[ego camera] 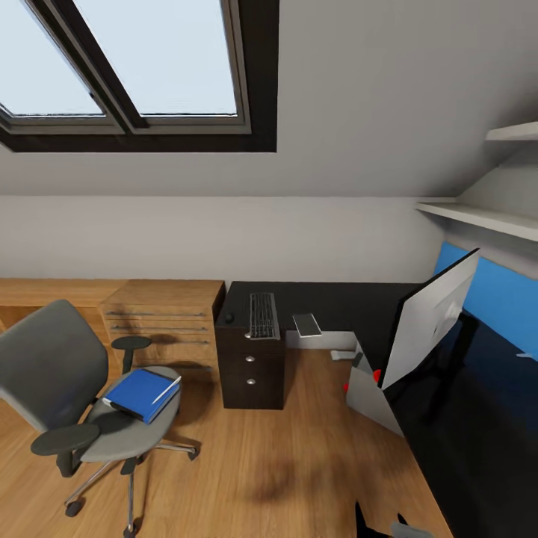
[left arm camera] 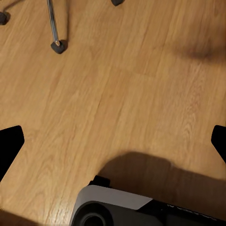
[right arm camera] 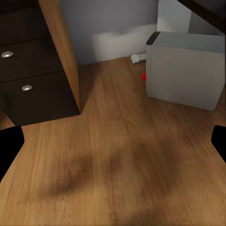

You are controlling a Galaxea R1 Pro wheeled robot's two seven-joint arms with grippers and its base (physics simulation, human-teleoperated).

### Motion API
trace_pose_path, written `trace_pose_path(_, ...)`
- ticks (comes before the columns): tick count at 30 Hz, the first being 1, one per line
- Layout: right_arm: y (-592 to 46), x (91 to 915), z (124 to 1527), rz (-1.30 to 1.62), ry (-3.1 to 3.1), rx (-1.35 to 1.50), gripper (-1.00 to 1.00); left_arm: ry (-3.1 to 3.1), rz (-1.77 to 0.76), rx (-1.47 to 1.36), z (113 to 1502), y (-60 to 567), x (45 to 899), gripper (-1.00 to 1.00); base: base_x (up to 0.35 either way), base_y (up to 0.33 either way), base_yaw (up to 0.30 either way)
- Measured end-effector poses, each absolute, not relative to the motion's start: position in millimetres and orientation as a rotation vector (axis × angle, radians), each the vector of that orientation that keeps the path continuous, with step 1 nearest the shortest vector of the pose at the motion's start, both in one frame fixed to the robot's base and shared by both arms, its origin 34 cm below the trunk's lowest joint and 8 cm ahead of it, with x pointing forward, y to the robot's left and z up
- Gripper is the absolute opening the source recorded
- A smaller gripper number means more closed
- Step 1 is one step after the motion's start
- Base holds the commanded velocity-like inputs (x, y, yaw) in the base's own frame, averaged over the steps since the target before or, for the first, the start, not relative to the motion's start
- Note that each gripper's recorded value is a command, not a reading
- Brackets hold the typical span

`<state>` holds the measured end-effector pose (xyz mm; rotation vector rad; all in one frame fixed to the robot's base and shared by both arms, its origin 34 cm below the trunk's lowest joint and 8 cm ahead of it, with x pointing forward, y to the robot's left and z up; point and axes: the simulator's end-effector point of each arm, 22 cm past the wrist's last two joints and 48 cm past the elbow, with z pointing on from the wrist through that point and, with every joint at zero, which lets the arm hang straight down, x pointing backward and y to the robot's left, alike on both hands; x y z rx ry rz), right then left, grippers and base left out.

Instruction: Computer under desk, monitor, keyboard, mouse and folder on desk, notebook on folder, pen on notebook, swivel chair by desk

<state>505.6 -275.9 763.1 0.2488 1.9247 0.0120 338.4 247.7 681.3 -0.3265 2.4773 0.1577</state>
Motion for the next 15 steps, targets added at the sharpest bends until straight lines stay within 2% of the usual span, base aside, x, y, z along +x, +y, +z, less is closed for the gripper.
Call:
trace_pose_path(8,-285.8,569.1,824.8,-0.001,1.742,0.312,1.0,2.504,0.162,-0.323,674.6,247.0,327.4,1.0,0.0,0.0,0.0)
trace_pose_path(15,-362.4,633.1,910.1,-0.153,1.614,0.47,1.0,2.507,0.162,-0.321,673.8,246.7,326.1,1.0,0.0,0.0,0.0)
